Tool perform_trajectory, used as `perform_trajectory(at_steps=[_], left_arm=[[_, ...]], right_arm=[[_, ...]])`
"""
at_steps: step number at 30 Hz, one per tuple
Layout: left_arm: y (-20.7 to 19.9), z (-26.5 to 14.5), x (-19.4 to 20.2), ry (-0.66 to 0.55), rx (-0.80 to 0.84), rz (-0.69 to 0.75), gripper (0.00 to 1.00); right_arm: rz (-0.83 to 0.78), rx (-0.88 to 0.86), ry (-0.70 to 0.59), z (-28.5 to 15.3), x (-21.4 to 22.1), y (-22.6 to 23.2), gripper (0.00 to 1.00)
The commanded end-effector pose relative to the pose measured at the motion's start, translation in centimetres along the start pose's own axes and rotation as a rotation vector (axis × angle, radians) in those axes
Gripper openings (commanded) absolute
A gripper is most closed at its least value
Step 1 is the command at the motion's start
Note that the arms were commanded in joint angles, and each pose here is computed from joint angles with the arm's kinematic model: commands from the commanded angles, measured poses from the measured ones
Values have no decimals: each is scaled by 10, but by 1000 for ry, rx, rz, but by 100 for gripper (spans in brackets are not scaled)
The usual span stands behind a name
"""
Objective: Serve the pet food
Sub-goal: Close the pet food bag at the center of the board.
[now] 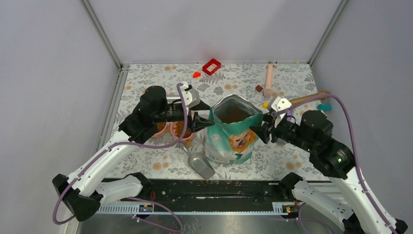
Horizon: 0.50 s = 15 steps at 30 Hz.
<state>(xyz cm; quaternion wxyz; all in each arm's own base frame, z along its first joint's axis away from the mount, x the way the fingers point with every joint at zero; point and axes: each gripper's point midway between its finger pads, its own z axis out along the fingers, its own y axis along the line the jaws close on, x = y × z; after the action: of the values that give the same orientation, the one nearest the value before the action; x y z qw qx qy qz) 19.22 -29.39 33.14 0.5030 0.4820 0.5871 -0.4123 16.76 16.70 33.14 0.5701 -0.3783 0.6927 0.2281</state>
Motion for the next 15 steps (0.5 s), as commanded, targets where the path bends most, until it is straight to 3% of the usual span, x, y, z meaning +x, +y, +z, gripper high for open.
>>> perform_trajectory(at_steps=[1, 6, 11, 15], left_arm=[[-5, -18, -50, -114, 13, 267, 66], [14, -11, -31, 19, 29, 248, 78], [0, -3, -14, 110, 248, 252, 84], [-16, -3, -5, 103, 388, 295, 85]], right_arm=[[-8, -8, 34, 12, -5, -4, 55], [21, -2, 50, 18, -1, -5, 55], [66, 18, 64, 23, 7, -7, 49], [71, 32, 51, 24, 10, -8, 47]])
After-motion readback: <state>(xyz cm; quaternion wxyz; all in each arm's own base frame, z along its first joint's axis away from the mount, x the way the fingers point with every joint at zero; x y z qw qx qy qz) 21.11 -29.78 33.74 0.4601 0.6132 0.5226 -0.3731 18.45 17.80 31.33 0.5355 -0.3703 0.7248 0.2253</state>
